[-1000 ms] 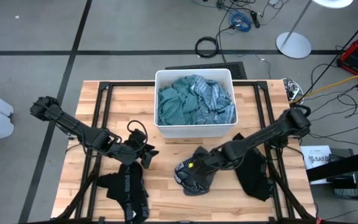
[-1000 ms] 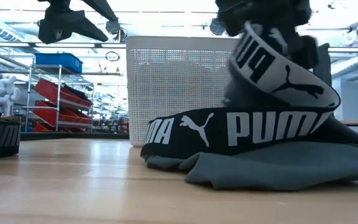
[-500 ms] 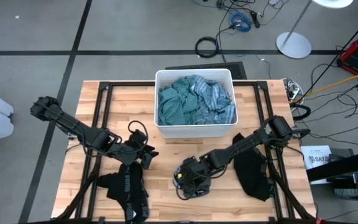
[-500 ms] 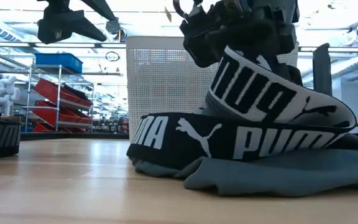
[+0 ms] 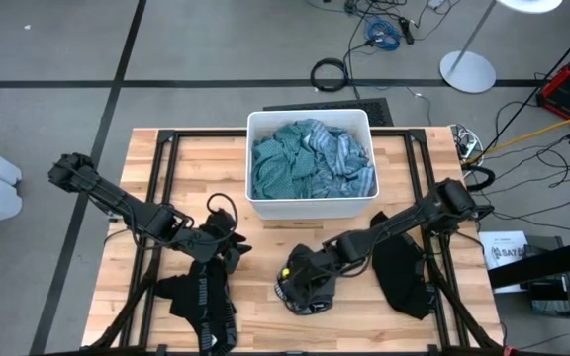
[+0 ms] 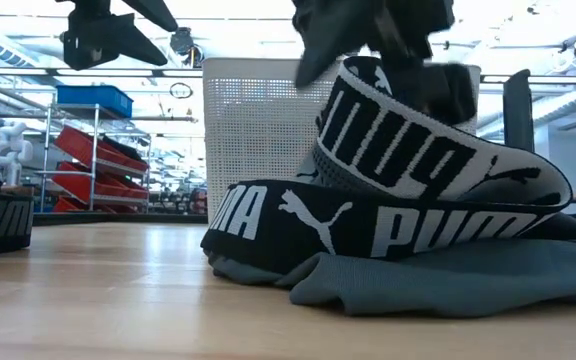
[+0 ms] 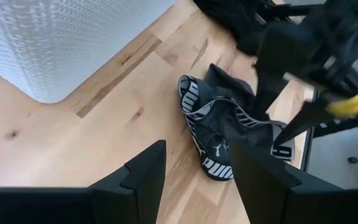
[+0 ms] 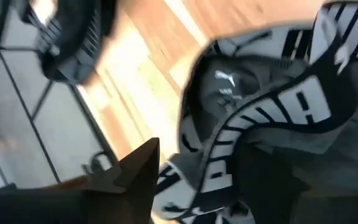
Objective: Sort clothes
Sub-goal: Put the gray underwear into the white laundry organizer
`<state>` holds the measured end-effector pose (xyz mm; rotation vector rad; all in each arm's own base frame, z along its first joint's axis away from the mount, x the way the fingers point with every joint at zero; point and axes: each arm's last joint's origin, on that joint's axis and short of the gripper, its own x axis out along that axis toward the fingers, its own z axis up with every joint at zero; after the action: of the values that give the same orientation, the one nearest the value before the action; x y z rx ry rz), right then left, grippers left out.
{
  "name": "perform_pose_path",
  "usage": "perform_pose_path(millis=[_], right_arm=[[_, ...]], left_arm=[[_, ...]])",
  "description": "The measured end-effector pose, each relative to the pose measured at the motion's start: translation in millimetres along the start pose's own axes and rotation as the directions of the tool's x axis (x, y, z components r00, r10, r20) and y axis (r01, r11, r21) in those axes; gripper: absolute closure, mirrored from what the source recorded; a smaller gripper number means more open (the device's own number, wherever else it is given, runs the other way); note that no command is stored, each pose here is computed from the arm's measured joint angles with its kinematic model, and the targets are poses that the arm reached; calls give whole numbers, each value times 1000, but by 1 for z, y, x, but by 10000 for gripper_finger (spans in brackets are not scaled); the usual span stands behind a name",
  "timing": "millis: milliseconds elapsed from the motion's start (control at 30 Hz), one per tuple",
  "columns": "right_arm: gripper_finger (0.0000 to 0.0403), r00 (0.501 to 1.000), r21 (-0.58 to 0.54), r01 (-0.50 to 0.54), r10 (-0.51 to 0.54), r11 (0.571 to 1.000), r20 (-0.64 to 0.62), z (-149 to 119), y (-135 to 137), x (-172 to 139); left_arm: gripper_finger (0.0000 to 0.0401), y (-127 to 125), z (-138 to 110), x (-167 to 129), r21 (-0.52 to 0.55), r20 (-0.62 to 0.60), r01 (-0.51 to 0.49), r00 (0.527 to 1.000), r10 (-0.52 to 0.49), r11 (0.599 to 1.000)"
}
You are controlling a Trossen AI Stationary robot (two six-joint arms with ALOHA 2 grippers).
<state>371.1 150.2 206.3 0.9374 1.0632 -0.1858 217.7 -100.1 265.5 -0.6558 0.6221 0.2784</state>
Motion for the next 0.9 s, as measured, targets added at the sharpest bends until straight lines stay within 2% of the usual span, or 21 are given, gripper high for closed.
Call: perform_pose_path(millis=[233, 300, 433, 567, 800, 900], right_arm=[[201, 996, 46, -44, 40, 998, 76, 1, 9, -33], [203, 994, 71, 3, -10, 997, 107, -4, 7, -43], [215, 970, 126, 173, -192, 977, 152, -19, -3, -54], [225, 965, 136, 209, -227, 968, 134, -20, -7, -51], [215, 981, 136, 175, -185, 975, 66, -10, -10, -21], [206, 971, 136, 229, -236, 964, 36, -10, -16, -8]], left_arm=[[216, 0, -1, 0, 40, -21, 13, 1000, -13, 999], [216, 0, -1, 0, 54, -27, 18, 999, -17, 998], [216, -1, -1, 0, 59, -42, 26, 999, -23, 998], [216, 0, -1, 0, 63, -43, 25, 999, -22, 998], [216, 0, -1, 0, 83, -43, 26, 999, -22, 996], [216, 0, -1, 0, 83, -43, 26, 999, -22, 996]])
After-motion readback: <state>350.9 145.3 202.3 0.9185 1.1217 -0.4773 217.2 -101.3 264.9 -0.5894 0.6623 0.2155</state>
